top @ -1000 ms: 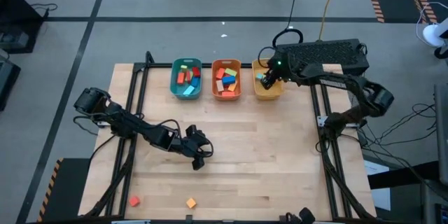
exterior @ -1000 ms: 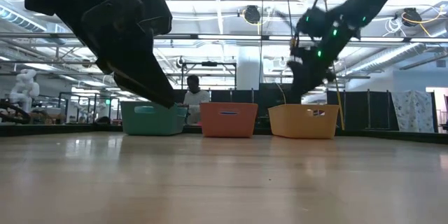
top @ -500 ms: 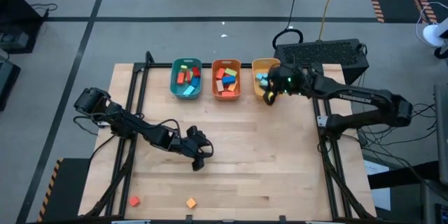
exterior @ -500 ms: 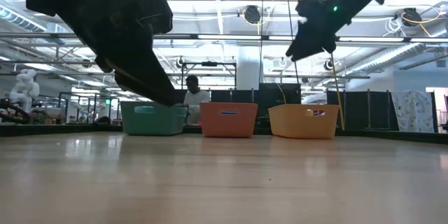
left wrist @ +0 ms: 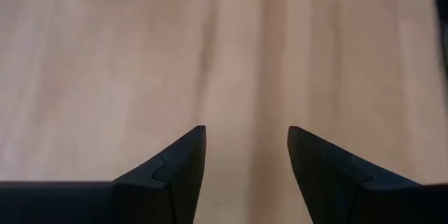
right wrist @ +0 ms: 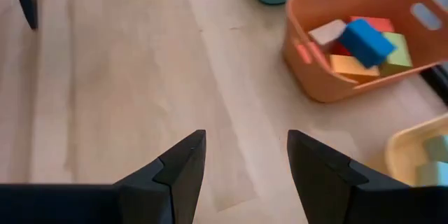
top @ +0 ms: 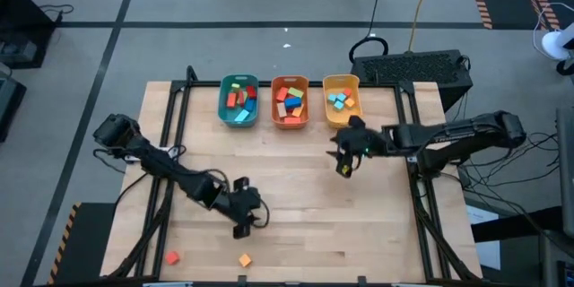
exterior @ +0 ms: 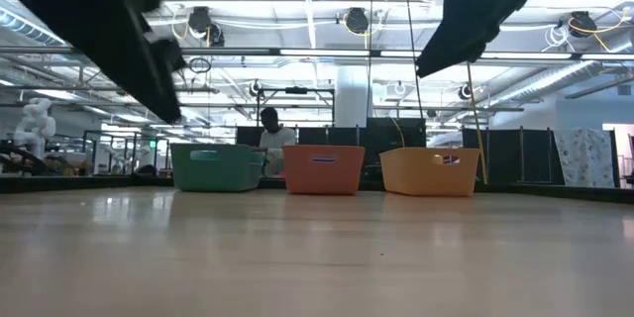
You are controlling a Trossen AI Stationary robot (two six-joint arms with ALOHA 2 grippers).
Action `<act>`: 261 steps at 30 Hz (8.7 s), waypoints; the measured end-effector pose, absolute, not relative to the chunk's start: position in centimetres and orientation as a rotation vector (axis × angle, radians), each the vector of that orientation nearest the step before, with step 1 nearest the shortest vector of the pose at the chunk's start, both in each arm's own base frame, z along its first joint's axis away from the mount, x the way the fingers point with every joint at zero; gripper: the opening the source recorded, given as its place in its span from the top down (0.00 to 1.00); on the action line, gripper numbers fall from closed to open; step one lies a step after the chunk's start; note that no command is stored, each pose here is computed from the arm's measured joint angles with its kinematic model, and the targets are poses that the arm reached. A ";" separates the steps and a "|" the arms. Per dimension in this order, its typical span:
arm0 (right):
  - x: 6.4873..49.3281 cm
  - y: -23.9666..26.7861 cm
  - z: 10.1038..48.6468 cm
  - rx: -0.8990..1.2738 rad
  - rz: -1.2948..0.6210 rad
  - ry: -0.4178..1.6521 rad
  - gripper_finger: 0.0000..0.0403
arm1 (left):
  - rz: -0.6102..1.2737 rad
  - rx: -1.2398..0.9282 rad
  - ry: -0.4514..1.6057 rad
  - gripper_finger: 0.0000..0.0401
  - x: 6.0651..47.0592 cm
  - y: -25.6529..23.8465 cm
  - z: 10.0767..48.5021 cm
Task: Sort blocks by size
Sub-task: Put the yellow cube block into the yellow bin, then put the orange cube block into the yellow bin
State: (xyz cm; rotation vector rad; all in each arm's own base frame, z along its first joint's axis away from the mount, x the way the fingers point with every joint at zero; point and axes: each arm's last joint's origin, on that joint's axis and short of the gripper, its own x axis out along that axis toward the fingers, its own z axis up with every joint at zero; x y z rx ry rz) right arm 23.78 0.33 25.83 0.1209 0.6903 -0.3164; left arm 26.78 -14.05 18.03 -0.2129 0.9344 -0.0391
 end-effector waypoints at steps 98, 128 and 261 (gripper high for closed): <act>29.7 15.4 16.5 -0.711 0.133 0.523 0.50 | -0.219 -0.428 0.654 0.64 36.7 -9.2 15.1; 29.9 15.1 16.4 -0.706 0.040 0.517 0.71 | -0.224 -0.603 0.544 0.47 37.5 -8.5 16.3; 23.8 -2.4 27.5 0.010 -0.243 0.490 0.47 | 0.370 -0.395 0.923 0.24 27.5 -15.4 16.9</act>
